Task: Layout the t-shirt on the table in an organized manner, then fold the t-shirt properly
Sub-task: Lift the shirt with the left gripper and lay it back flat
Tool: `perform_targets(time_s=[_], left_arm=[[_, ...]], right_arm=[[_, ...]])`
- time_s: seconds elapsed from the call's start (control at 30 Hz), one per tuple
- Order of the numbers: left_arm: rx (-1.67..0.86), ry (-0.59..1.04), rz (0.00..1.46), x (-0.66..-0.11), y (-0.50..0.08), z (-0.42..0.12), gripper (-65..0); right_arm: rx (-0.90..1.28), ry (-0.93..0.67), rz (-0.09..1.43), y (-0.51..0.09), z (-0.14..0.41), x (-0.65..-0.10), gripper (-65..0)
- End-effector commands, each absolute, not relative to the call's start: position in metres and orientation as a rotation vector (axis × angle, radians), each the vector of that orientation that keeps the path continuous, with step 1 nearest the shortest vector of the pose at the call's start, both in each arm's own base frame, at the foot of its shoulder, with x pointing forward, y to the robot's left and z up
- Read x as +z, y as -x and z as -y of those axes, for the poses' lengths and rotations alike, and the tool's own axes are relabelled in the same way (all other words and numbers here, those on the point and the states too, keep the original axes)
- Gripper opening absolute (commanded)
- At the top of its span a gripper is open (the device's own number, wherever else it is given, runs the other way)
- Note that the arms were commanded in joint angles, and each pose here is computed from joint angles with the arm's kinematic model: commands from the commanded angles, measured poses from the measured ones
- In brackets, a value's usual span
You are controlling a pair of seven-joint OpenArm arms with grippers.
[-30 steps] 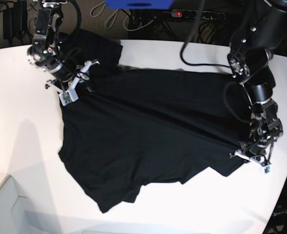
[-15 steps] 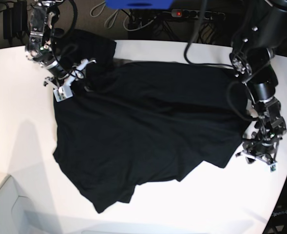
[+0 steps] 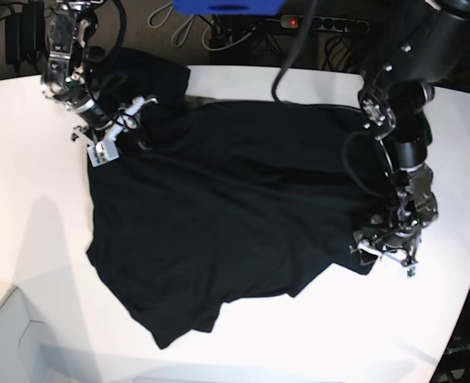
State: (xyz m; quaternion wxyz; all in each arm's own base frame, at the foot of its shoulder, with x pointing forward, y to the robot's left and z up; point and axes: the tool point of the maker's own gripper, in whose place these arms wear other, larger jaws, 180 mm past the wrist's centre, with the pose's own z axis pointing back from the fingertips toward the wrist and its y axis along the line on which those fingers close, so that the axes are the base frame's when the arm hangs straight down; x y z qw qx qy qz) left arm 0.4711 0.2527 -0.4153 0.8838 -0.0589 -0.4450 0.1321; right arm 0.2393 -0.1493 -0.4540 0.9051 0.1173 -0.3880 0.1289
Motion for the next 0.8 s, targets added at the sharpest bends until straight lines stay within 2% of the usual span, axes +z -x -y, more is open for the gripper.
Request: perform_targets(time_s=[0.0,0.13,0.2,0.4,0.57,0.77], left_arm=[[0.284,0.138,0.971,-0.394,-0.489,-0.255,-23.8],[0.295,0.137,0.984,-0.403,-0.486,-0.259,-23.9],[0.296,0.135,0.98,-0.405,-0.484,-0.26,-28.2],[0.305,0.13,0.993,-0.403,-0.485,-0.265,-64.9],[0.31,0.122,1.025,-0.39,-0.491,-0.27,-65.0],[0.286,0.035,1.221,-0.316,-0.513,-0.296,-65.0]], right_arm=[[0.325,-0.048,0.36,-0.16,0.192,-0.515,-40.2],[0.325,-0.047,0.362,-0.161,0.193,-0.515,-40.2],[0.326,-0.046,0.363,-0.162,0.193,-0.514,-40.2],[0.325,-0.046,0.365,-0.163,0.192,-0.514,-40.2],[0.326,-0.048,0.366,-0.164,0.192,-0.514,-40.2],[0.326,-0.048,0.367,-0.165,0.192,-0.514,-40.2]])
